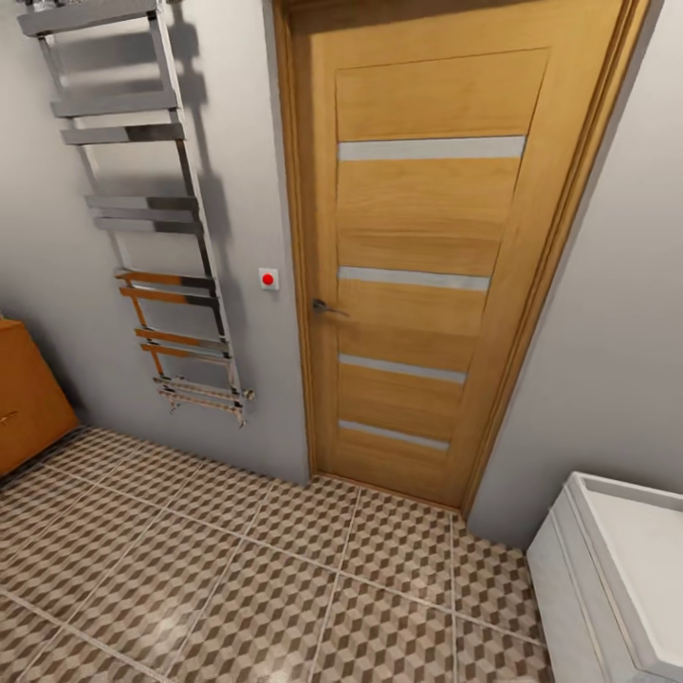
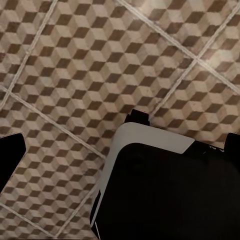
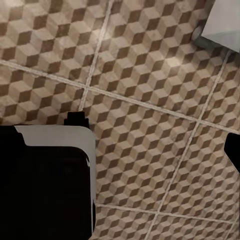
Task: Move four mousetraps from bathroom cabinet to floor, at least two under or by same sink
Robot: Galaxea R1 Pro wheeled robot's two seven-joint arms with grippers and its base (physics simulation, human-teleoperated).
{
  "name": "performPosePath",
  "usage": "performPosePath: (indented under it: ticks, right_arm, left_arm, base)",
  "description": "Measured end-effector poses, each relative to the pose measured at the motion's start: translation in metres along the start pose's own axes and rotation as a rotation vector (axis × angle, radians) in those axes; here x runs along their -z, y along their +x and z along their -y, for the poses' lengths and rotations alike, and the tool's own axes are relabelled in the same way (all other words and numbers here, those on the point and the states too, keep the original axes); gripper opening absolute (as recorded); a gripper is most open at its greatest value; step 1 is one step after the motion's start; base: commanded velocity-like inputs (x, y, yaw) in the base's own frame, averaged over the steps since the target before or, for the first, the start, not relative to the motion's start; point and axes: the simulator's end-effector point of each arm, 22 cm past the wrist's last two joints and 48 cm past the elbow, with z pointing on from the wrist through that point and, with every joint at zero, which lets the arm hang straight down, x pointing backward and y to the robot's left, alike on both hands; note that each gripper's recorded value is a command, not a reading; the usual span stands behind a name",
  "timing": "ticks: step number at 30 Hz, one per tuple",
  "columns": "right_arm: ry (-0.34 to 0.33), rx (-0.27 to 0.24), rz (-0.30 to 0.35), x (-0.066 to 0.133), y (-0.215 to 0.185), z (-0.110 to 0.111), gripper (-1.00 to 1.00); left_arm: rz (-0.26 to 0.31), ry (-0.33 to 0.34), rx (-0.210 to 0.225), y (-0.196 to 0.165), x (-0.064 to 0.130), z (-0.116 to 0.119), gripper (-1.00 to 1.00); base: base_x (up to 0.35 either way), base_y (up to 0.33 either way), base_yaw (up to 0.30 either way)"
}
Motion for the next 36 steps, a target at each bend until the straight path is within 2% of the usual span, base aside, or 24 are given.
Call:
performPosePath:
  ticks: [36]
  right_arm:
    - [-0.001,0.0,-0.002,-0.0001,0.001,-0.0001,1.0]
  left_arm:
    - [0.0,0.0,0.0,-0.0001,0.0,0.0,1.0]
  base:
    - [0.0,0.0,0.291]
